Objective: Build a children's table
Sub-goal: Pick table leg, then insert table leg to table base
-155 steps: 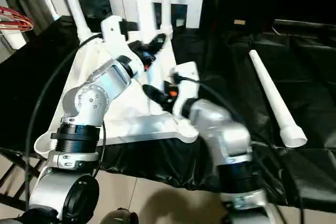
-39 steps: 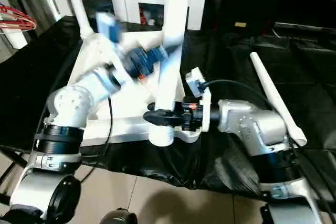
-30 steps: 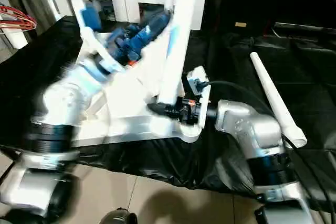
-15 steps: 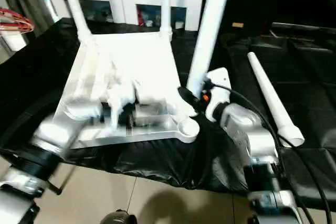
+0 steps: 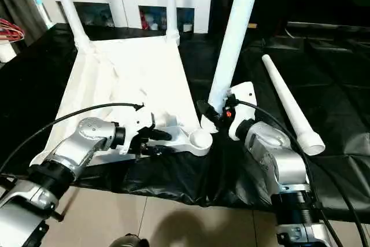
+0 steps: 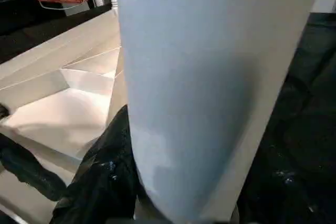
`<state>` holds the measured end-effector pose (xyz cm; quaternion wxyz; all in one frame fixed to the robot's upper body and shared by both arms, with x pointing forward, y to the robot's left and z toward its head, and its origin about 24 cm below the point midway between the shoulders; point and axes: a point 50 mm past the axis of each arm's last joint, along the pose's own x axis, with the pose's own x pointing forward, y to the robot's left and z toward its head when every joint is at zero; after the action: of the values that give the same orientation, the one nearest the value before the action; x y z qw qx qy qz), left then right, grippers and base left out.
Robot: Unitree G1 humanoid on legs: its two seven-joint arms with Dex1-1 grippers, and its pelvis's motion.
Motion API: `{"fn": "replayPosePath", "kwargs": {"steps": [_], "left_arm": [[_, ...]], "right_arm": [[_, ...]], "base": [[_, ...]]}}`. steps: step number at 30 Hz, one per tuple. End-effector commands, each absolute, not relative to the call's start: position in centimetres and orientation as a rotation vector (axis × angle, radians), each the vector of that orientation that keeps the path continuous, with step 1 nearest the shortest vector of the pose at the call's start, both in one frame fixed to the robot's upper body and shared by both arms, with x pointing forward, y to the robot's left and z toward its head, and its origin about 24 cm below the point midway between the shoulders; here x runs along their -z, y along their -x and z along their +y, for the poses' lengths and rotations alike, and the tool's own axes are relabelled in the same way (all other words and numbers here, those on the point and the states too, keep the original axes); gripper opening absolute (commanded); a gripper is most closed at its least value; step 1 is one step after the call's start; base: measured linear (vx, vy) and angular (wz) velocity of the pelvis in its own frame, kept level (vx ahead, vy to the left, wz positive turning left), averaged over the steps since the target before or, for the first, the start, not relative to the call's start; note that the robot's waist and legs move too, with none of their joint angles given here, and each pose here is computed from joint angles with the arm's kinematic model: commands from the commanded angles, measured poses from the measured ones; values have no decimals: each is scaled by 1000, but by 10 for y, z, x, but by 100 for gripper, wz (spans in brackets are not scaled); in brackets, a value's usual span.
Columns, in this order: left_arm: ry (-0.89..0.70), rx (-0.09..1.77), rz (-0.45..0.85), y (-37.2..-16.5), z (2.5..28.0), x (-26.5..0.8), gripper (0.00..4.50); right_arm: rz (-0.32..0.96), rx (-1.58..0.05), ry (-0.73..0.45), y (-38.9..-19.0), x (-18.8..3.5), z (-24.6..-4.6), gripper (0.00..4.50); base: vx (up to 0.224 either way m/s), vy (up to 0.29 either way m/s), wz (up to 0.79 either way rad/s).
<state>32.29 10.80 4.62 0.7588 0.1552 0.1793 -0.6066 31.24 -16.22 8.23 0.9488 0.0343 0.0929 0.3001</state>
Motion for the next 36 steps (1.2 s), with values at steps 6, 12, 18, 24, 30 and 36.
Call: {"fn": "replayPosePath", "kwargs": {"steps": [6, 12, 18, 24, 30, 36], "left_arm": [[-351, 1322, 423, -324, 117, -48, 100], [-345, 1331, 462, -320, 119, -46, 48], [-372, 1298, 460, -319, 120, -47, 4], [-386, 1296, 444, -317, 119, -50, 0], [-371, 1314, 398, -311, 118, -53, 0], [-361, 1311, 399, -308, 118, -52, 0]], "right_arm": [[181, -657, -58, -312, -86, -155, 193], [203, -703, -51, -311, -85, -148, 193], [225, -729, -39, -312, -82, -145, 193], [258, -765, -27, -312, -80, -142, 193], [319, -803, -6, -310, -72, -142, 193], [341, -836, -4, -308, -71, -140, 193]], "base": [[0, 0, 0], [0, 0, 0], [0, 0, 0], [0, 0, 0], [0, 0, 0], [0, 0, 0]]}}
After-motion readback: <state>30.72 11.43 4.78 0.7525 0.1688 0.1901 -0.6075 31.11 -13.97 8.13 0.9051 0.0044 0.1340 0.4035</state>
